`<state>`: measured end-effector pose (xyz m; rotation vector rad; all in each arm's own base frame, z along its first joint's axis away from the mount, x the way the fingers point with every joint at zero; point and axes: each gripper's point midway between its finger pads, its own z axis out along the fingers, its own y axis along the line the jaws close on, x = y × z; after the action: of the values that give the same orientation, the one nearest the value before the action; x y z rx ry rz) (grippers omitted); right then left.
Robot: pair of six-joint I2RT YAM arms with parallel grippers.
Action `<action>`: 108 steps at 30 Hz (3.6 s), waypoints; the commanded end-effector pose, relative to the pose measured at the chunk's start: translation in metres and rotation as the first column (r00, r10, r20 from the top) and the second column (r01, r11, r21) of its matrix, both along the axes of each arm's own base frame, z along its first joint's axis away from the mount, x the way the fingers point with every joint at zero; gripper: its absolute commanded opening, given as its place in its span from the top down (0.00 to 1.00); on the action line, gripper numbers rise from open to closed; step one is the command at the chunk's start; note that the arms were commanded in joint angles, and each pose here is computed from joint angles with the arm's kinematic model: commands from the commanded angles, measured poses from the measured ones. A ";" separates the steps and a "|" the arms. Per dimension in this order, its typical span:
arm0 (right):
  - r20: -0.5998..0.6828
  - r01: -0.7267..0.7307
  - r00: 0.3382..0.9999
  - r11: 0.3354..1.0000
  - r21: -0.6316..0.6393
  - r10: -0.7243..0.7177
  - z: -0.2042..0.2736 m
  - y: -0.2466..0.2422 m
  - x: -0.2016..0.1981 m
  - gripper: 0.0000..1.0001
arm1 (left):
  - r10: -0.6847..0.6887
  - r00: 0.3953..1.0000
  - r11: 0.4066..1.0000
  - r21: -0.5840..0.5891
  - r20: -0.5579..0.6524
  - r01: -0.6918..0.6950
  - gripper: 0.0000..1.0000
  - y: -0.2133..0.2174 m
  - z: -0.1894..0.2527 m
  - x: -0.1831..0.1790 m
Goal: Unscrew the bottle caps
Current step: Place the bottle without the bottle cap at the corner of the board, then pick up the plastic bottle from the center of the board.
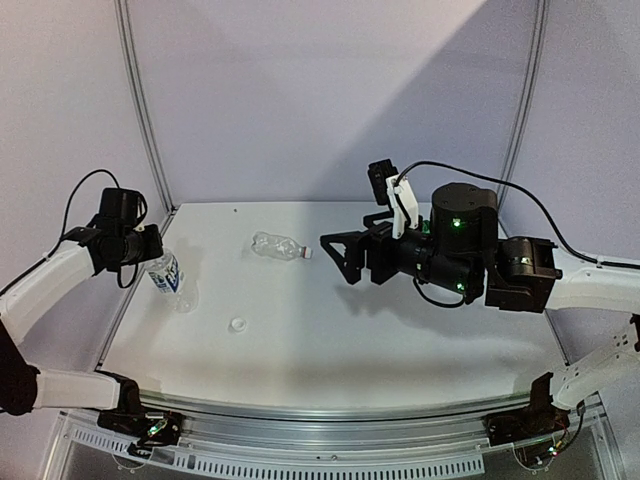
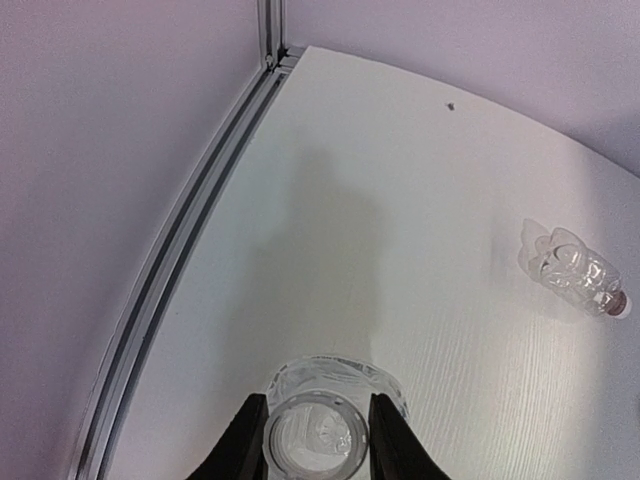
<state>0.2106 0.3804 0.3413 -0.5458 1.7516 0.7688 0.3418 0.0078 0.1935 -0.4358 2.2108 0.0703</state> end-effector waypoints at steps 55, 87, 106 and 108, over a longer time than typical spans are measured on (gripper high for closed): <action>0.026 0.010 1.000 0.999 -0.045 -0.009 -0.014 0.016 0.016 0.01 | -0.138 0.976 0.981 -0.111 0.168 0.158 0.24 -0.024 0.072 -0.016; -0.188 -0.343 0.937 0.882 -0.323 0.296 -0.157 0.055 0.186 0.06 | -0.480 0.832 0.793 -0.267 0.279 0.547 0.01 -0.102 0.152 -0.069; -0.273 -0.316 0.930 0.913 -0.258 0.245 -0.248 0.098 0.274 0.08 | -0.437 0.861 0.766 -0.393 0.261 0.508 0.01 -0.108 0.152 -0.077; -0.324 -0.291 0.919 0.940 -0.175 0.225 -0.242 0.099 0.283 0.08 | -0.435 0.862 0.764 -0.400 0.261 0.506 0.01 -0.108 0.153 -0.077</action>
<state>0.4737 0.4806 0.0909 -1.0134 2.0506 0.7559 0.2688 -0.0957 0.3449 -0.0891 2.0892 -0.7123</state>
